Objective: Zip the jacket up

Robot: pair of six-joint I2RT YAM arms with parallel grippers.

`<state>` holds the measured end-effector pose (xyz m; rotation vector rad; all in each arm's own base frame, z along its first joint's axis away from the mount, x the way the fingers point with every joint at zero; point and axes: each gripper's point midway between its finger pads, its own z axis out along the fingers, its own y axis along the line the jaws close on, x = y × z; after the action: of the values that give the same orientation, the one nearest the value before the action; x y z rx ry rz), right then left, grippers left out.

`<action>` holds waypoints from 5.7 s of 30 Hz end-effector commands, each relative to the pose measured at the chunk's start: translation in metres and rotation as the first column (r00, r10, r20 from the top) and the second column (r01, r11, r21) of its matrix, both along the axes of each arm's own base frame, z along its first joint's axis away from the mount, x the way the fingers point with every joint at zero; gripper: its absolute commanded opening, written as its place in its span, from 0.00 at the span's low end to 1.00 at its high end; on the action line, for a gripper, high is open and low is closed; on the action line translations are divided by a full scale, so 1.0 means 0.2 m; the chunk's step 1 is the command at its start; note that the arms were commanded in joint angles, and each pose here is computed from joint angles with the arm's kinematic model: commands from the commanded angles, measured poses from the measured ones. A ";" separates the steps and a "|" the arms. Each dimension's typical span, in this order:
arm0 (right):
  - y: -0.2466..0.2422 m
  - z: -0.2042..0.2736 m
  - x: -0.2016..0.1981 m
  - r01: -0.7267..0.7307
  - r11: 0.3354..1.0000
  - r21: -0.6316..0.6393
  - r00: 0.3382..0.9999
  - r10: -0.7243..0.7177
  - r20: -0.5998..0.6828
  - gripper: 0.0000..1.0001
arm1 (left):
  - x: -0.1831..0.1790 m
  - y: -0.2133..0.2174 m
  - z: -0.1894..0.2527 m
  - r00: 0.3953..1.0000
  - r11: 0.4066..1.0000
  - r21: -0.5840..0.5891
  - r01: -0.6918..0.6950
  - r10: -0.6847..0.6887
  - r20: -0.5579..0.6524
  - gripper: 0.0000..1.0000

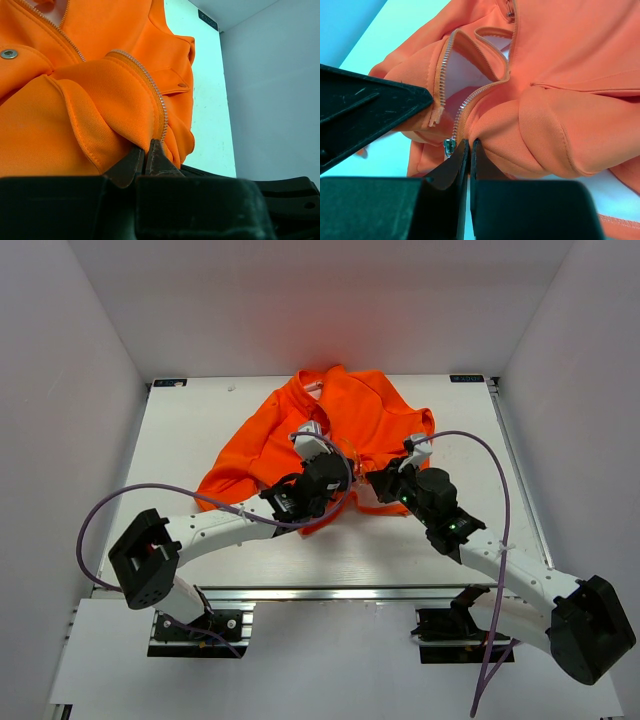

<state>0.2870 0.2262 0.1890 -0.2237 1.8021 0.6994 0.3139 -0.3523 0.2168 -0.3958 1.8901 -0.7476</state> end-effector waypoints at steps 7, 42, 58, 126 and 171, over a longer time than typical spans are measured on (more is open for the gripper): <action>0.05 0.19 0.05 0.007 0.996 0.091 0.997 -0.014 0.073 0.00 | 0.01 -0.01 0.10 0.999 0.998 -0.052 -0.047 0.048 0.017 0.00; 0.06 0.21 0.11 0.070 0.992 0.107 0.998 -0.068 -0.017 0.00 | -0.04 -0.06 0.03 1.000 0.999 -0.040 -0.025 0.025 -0.002 0.00; 0.07 0.20 0.09 0.129 0.991 0.029 0.982 -0.124 -0.144 0.00 | -0.08 -0.10 -0.04 0.997 0.990 0.119 -0.080 0.080 0.004 0.00; 0.03 0.11 -0.35 -0.261 0.939 -0.223 0.960 0.228 -0.162 0.46 | -0.28 -0.03 0.00 0.983 0.967 0.193 0.164 -0.143 -0.118 0.00; 0.09 0.01 -0.17 0.327 0.937 -0.127 0.943 -0.332 -0.026 0.56 | -0.36 -0.06 0.02 0.964 0.974 0.098 0.204 -0.182 -0.195 0.00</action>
<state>0.2275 0.2589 0.1753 -0.1730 1.9532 0.4105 0.2782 -0.3418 0.1961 -0.3160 2.1250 -0.5710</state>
